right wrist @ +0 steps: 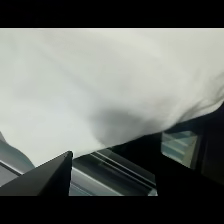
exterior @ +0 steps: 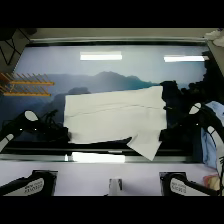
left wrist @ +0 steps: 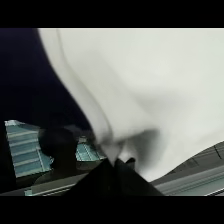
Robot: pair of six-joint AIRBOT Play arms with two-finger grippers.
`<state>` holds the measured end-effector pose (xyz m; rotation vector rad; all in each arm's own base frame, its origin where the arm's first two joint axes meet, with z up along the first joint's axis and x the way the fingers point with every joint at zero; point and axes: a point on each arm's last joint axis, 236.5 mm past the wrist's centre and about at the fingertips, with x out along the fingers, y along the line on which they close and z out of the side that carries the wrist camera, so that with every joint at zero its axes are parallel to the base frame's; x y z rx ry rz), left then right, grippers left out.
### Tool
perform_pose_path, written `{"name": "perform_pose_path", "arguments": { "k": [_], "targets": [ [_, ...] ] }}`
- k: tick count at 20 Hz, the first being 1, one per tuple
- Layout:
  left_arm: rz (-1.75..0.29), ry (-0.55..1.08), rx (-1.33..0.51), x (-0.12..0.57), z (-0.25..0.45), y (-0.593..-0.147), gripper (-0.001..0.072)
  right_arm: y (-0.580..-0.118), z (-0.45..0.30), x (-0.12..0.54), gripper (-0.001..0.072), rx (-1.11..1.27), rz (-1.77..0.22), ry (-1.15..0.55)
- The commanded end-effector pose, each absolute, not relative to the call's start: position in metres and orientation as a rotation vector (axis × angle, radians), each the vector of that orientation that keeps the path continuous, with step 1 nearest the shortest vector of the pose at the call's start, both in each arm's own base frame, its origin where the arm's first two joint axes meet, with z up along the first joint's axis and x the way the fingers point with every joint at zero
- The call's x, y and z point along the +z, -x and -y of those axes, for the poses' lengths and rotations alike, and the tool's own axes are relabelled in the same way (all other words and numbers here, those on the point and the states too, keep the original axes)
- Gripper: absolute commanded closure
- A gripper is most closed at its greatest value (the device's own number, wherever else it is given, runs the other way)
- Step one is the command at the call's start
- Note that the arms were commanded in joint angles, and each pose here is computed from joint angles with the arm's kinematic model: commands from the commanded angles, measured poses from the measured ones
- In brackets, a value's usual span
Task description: Fold the shirts.
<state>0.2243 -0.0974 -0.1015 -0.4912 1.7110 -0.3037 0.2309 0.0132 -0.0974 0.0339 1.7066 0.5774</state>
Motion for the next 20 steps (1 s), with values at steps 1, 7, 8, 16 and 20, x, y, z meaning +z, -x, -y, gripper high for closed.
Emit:
{"name": "perform_pose_path", "arguments": {
  "k": [1, 7, 8, 16, 20],
  "targets": [
    [-1.713, 0.496, -0.309, -0.1, 0.099, -0.224, 0.0674, -0.239, -0.017, -0.107, 0.024, 0.557, -1.67, -0.058],
    [-1.711, 0.5, -0.31, -0.1, 0.099, -0.224, 0.0674, -0.237, -0.024, -0.115, 0.049, 0.545, -1.693, -0.122],
    [-1.711, 0.499, -0.31, -0.1, 0.099, -0.224, 0.0675, -0.236, -0.024, -0.116, 0.0607, 0.542, -1.697, -0.125],
    [-1.46, 0.439, -0.357, -0.023, 0.086, -0.285, 0.0677, -0.323, -0.016, -0.029, 0.069, 0.542, -1.401, -0.009],
    [-1.253, 0.44, -0.299, 0.037, 0.063, -0.345, 0.0678, -0.411, -0.011, 0.049, 0.069, 0.45, -1.073, 0.003]
  ]
}}
